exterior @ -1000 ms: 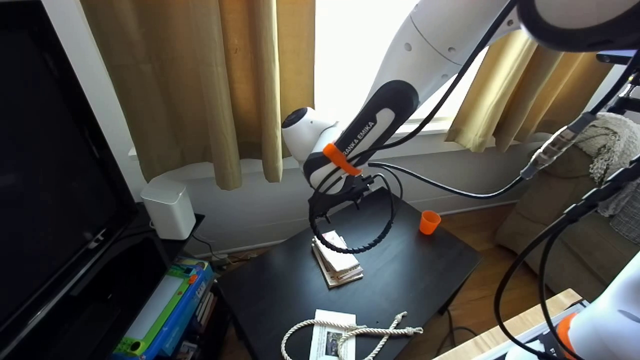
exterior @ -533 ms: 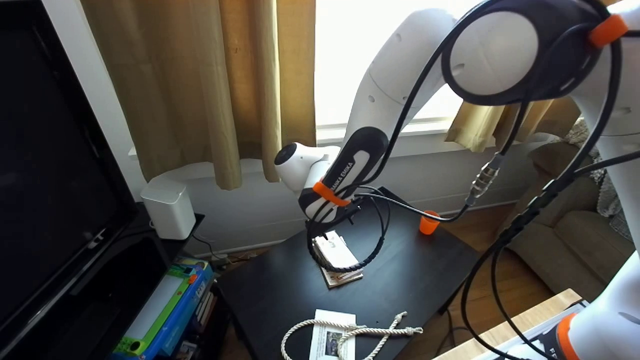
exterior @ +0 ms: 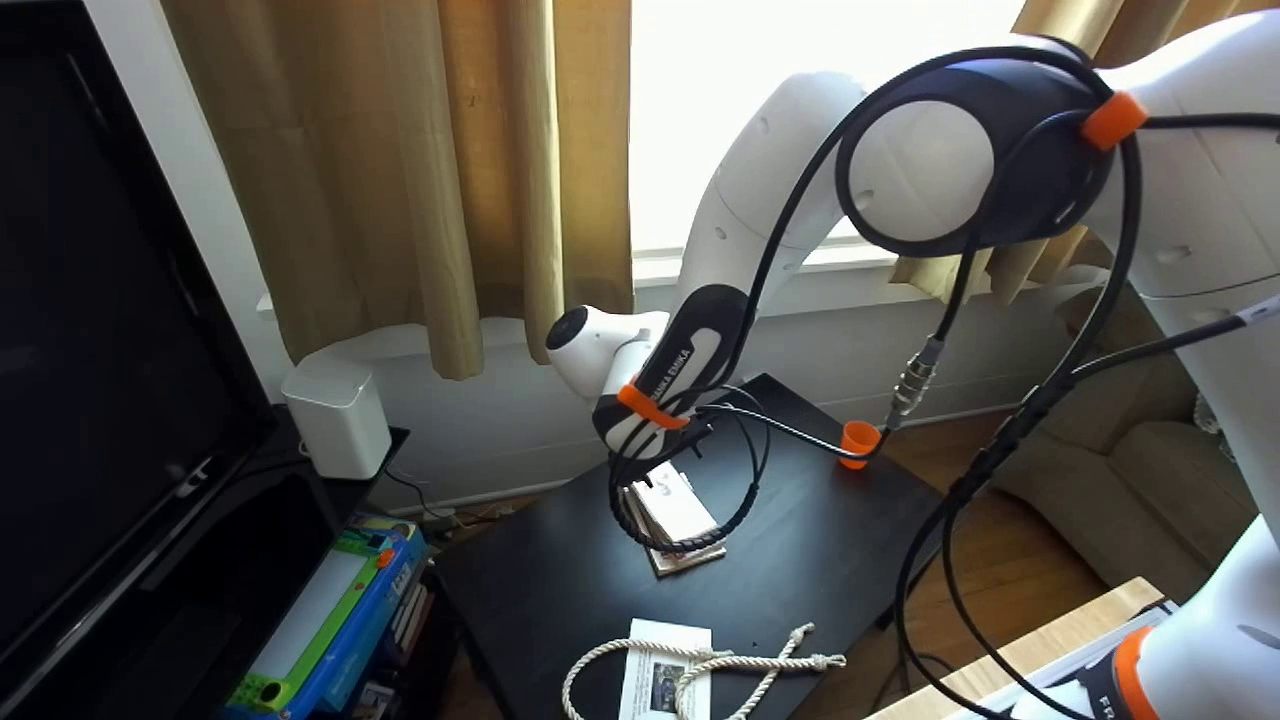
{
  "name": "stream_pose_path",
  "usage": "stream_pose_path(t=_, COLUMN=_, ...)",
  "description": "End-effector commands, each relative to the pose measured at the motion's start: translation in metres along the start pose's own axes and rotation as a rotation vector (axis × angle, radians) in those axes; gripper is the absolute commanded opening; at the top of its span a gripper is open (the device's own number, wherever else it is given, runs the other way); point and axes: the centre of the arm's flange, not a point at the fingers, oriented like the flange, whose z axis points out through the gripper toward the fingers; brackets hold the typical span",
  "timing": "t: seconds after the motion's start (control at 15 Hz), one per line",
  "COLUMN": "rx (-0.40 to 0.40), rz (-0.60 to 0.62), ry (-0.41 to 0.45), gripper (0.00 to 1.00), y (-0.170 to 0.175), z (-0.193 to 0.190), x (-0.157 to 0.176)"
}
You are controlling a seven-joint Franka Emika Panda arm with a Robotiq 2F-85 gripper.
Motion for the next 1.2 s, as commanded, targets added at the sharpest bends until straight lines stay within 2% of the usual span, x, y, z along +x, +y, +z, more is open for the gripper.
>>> stream_pose_path(t=0.0, rx=0.02, rz=0.0, ry=-0.024, gripper=1.0, y=-0.009, z=0.019, x=0.006)
stream_pose_path(t=0.53, rx=0.073, rz=0.034, ry=-0.02, gripper=1.0, y=-0.039, z=0.081, x=0.014)
stream_pose_path(t=0.8, rx=0.132, rz=0.042, ry=-0.01, gripper=1.0, y=-0.053, z=0.113, x=0.019)
stream_pose_path(t=1.13, rx=0.152, rz=0.033, ry=0.013, gripper=1.0, y=-0.065, z=0.138, x=0.023)
